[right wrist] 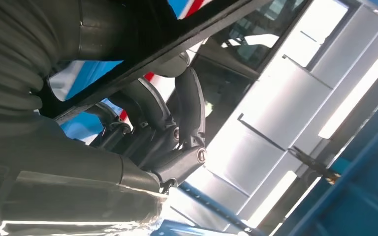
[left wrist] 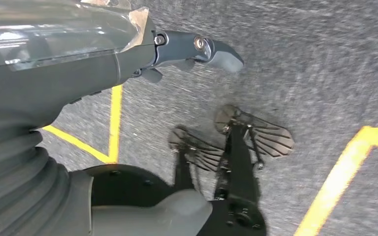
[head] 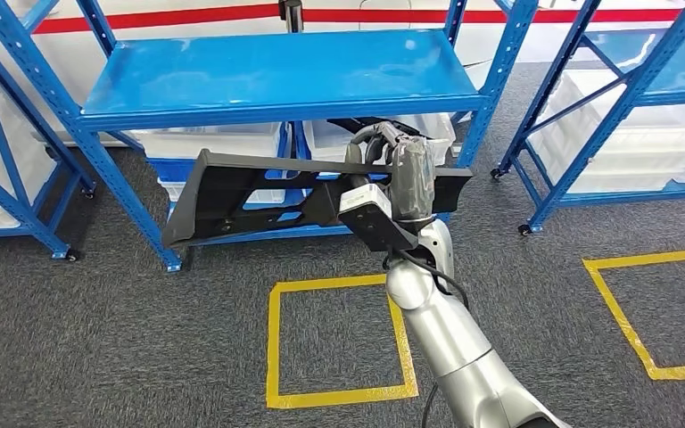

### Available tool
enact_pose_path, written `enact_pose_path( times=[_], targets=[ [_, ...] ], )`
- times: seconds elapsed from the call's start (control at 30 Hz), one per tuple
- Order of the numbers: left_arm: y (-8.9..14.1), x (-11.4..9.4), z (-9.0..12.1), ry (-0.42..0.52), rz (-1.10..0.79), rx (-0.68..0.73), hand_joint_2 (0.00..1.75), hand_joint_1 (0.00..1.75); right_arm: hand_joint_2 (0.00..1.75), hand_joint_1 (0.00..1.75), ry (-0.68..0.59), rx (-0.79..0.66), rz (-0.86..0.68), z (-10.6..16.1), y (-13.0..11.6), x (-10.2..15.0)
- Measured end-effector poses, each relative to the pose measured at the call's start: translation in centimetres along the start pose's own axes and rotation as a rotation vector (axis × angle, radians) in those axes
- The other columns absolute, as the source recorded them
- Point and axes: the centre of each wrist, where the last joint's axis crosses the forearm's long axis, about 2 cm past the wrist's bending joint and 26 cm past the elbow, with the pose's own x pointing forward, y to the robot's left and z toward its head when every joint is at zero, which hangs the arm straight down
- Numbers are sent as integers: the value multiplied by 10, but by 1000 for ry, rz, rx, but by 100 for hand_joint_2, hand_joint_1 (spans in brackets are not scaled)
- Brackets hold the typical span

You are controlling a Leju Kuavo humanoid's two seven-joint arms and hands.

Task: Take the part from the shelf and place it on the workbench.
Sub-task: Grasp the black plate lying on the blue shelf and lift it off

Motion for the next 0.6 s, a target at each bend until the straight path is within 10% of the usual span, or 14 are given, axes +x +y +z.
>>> enact_pose_path(
  times=[0.6],
  targets=[
    [-9, 6, -1, -33, -9, -9, 175, 0, 175, 175, 32, -6, 68, 13, -20, -23]
  ],
)
